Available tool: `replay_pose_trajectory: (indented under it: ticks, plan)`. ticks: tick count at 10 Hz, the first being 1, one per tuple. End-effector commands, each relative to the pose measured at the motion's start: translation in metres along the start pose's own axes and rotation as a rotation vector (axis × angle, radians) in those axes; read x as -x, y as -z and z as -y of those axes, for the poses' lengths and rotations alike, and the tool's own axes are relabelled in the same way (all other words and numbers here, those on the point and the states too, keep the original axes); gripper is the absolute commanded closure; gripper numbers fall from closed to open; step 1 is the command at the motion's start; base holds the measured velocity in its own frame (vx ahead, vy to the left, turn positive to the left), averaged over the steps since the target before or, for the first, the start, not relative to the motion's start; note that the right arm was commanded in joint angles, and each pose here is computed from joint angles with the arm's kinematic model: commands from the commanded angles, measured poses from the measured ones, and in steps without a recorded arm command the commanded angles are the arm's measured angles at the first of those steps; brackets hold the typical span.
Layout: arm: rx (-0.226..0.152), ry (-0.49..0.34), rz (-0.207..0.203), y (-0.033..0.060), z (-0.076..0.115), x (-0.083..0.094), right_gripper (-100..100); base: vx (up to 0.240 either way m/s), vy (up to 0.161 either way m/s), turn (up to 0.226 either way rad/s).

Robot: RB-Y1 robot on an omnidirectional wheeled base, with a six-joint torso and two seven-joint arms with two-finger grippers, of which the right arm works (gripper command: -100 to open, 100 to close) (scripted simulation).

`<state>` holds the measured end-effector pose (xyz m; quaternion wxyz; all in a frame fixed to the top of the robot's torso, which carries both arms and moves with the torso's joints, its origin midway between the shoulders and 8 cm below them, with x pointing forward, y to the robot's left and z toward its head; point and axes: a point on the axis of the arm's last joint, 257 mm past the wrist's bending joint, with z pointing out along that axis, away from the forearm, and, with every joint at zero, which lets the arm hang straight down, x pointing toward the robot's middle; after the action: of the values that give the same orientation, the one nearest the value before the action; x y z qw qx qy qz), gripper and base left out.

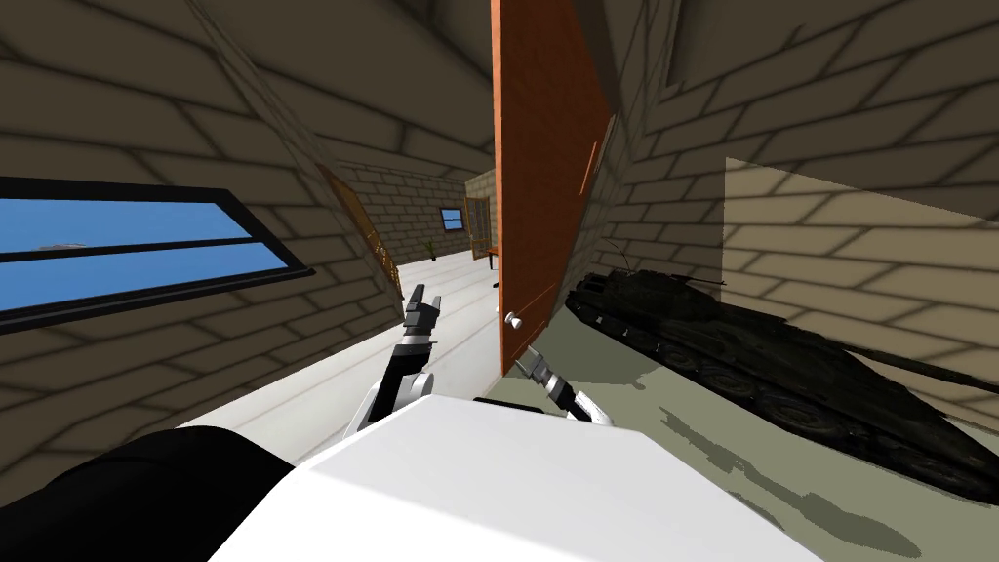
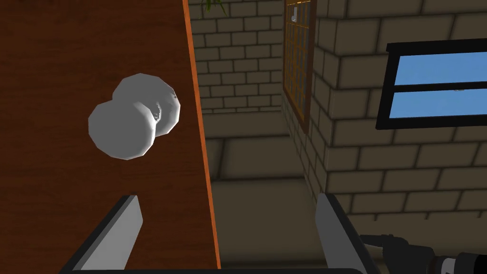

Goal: Pull the door open

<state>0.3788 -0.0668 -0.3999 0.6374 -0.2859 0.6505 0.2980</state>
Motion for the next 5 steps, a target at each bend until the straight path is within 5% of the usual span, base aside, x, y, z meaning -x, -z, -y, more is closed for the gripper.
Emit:
replay_pose_trajectory:
  ticks: [1,5]
  plan:
    - [-0.013,0.003,0.003,0.0066,0.005,0.002,-100,0.009,0.126,0.079]
    - [-0.119,0.005,0.006,0.0359,0.056,0.005,-100,0.089,0.154,0.264]
